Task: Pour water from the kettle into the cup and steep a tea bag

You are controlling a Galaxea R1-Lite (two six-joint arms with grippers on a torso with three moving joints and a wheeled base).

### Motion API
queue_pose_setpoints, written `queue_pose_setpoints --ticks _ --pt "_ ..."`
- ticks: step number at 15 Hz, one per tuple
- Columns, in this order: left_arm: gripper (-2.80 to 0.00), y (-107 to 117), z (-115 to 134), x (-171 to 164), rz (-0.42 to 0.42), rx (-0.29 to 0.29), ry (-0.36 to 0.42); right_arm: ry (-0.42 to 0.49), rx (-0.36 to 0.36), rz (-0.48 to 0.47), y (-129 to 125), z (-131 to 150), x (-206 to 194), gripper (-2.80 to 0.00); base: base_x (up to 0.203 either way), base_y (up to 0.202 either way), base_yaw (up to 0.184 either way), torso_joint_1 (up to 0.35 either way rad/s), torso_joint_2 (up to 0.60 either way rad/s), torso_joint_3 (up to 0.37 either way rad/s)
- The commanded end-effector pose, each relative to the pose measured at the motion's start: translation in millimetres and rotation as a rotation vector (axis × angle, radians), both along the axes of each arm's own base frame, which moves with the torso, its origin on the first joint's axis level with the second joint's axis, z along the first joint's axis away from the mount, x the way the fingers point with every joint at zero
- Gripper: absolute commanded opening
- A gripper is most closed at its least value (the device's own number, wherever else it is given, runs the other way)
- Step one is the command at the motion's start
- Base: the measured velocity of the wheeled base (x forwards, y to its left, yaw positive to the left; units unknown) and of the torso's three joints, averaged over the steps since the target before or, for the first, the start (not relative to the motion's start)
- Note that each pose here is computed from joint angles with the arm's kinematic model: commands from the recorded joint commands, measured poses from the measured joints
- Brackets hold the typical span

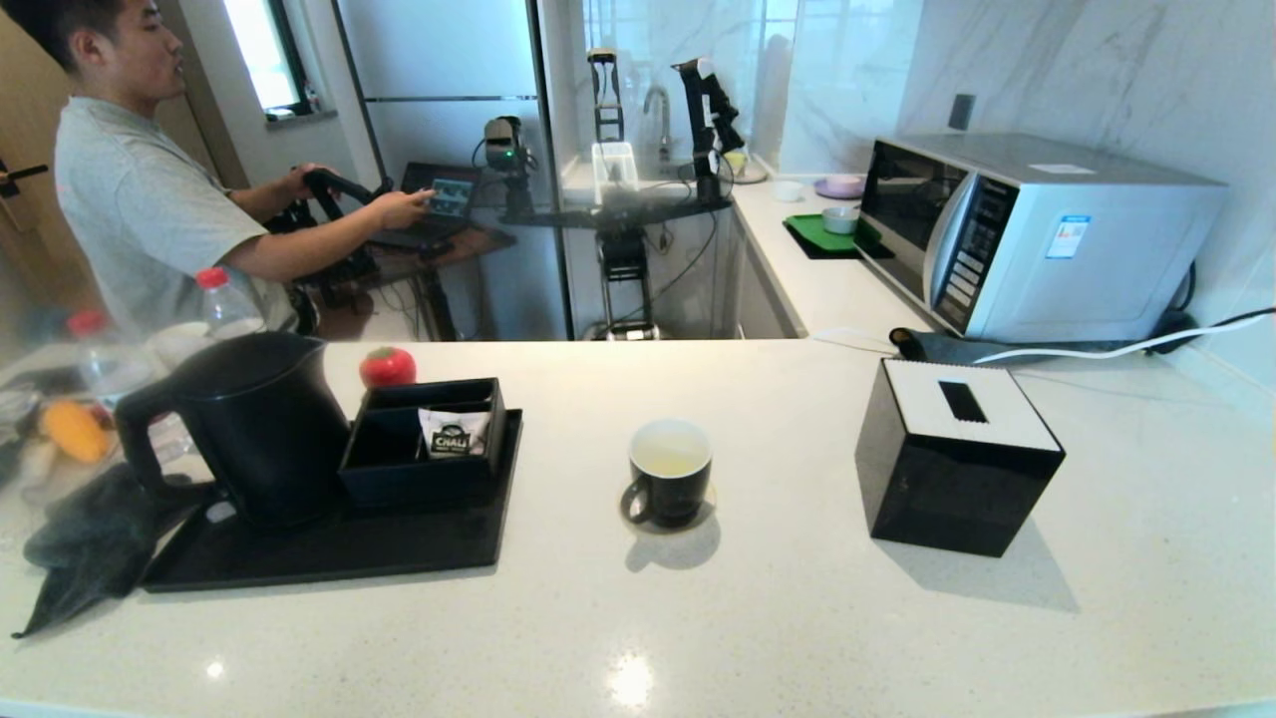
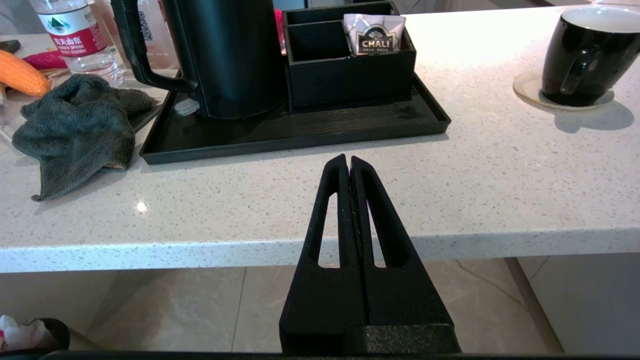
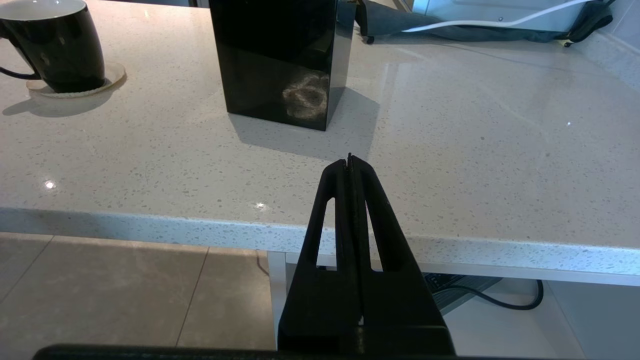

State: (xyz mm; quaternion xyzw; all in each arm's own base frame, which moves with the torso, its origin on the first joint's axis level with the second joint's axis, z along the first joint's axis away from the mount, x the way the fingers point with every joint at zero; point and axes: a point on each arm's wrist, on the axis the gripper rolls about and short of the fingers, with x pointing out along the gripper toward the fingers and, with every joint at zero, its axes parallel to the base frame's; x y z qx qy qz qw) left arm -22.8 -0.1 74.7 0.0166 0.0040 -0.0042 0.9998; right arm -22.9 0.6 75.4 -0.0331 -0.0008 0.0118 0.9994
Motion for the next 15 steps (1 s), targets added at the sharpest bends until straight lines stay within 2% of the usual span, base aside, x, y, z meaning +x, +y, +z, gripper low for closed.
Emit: queue_pose_setpoints --ticks 1,15 --pt "-2.80 0.0 0.0 0.0 0.001 0.001 0.000 0.002 -0.003 0.001 0.0 0.0 0.1 -2.80 0.000 0.000 0.000 0.000 0.00 0.000" --pt "-2.80 0.0 0.0 0.0 0.001 0.001 0.000 0.002 0.000 0.001 0.0 0.0 0.1 -2.80 0.000 0.000 0.000 0.000 0.00 0.000"
